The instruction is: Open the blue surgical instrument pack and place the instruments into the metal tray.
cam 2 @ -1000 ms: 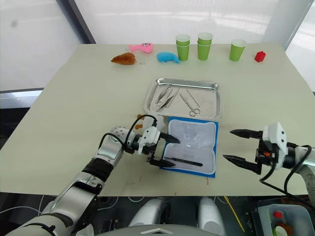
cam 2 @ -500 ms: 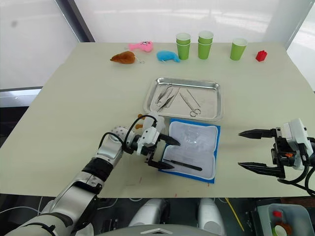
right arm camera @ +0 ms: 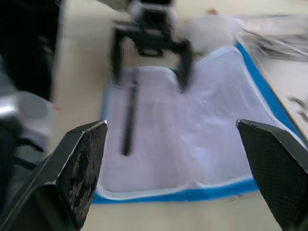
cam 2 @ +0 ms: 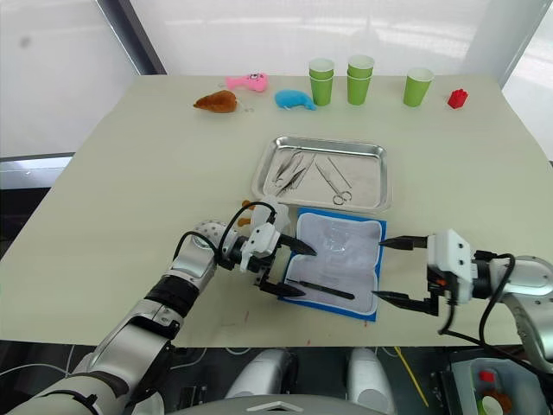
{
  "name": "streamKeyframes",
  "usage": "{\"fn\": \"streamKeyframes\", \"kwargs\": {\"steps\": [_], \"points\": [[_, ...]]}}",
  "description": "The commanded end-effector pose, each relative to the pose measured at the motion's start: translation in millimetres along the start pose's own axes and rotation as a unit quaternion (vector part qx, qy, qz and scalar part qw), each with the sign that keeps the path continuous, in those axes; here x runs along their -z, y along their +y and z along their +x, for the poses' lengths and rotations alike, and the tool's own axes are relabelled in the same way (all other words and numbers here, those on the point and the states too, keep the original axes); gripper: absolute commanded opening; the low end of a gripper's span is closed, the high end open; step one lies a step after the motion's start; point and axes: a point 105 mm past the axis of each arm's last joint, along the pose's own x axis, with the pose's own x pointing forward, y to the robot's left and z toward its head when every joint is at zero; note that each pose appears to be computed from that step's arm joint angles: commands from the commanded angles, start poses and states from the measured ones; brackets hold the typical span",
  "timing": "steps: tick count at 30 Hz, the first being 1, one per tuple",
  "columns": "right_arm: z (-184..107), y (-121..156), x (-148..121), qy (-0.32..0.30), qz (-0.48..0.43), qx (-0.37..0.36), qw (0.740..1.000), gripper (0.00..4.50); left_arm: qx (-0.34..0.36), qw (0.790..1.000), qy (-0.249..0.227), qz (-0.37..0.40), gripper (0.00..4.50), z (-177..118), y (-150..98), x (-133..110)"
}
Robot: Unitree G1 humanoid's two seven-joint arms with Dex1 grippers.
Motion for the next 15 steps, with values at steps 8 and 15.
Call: {"fn": "streamKeyframes", "kwargs": {"steps": [8, 15], "points": [[41.1, 13.3, 35.5, 0.065, -0.002, 0.021, 0.998, 4.48, 0.053, 0.994, 0.055, -0.081, 4.50, 4.4, -29.7, 41.0], [47.1, 20.0, 51.6, 0.100, -0.002, 0.004, 0.995, 4.48, 0.052, 0.994, 0.056, -0.081, 4.50, 4.2, -29.7, 40.5]]}}
